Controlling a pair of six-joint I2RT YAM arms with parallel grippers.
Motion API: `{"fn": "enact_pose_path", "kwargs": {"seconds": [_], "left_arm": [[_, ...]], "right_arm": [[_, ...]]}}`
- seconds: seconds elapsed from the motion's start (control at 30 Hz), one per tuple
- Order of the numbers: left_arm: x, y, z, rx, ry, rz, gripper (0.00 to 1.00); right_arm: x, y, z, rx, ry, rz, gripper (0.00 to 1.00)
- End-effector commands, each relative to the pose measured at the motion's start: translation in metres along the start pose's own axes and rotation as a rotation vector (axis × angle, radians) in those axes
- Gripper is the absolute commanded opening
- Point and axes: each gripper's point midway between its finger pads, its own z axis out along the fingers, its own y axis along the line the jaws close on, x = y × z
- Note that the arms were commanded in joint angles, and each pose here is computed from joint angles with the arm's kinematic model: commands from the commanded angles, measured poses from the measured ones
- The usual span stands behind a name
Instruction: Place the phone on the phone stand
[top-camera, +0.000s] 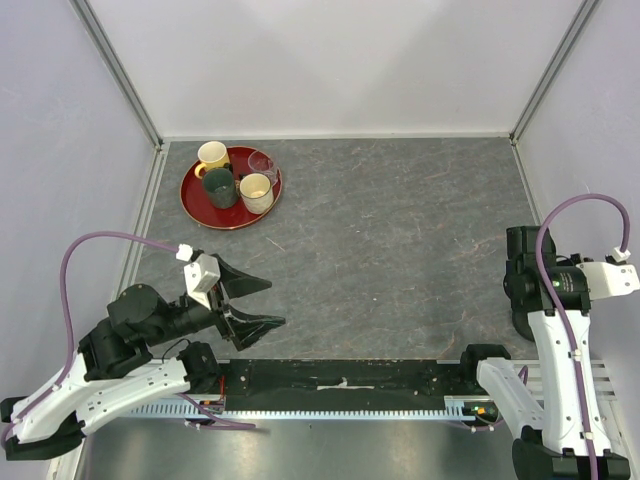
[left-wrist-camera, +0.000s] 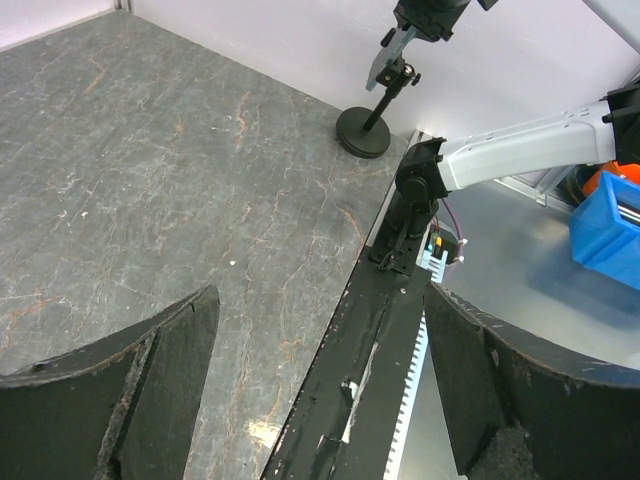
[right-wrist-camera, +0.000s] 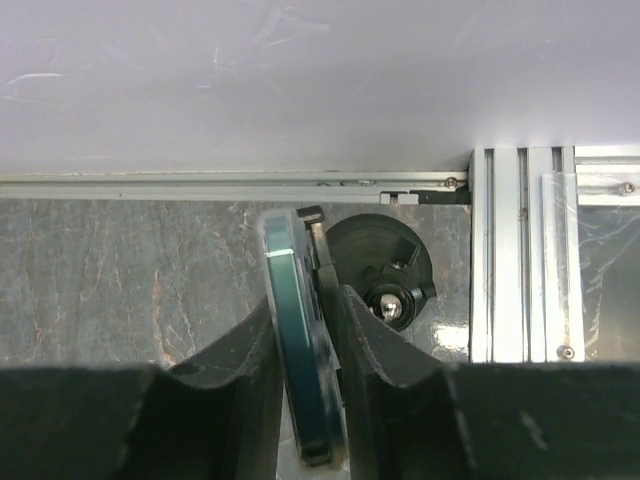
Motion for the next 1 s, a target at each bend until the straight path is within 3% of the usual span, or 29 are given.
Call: {"fn": "enact_pose_path", "kwargs": {"seconds": [0.0,0.13,0.33,0.5,0.6,0.83,0.97], "left_arm": [[-0.014,-0.01,-0.001,0.04,-0.022,-0.014,0.88],[-0.013,-0.012,0.0,0.048,-0.005,-0.011,0.87],[-0.018,-0.013,0.002,0.052,-0.013,-0.003,0.87],[-0.013,-0.012,0.006,0.054,-0.003,-0.014,0.87],[-0.014,-0.012,0.005,0.05,-0.004,-0.015,0.87],[-0.014,-0.01,0.01,0.044,0.007,-0.01,0.87],[-0.017,-0.01,0.014,0.04,0.003,-0.009,0.87]], "right_arm": [[-0.012,-0.002,0.004,0.008,-0.079,-0.013,0.34],[-0.013,0.005,0.004,-0.01,-0.083,-0.015,0.47],[-0.022,0.009,0.004,-0.014,-0.11,-0.04,0.74],[-0.028,0.015,0.002,-0.032,-0.124,-0.06,0.84],[-0.034,0.019,0.0,-0.057,-0.136,-0.082,0.98],[-0.061,0.044,-0.023,-0.291,-0.156,-0.133,0.98],[-0.071,0.069,-0.05,-0.532,-0.146,-0.23,0.98]]}}
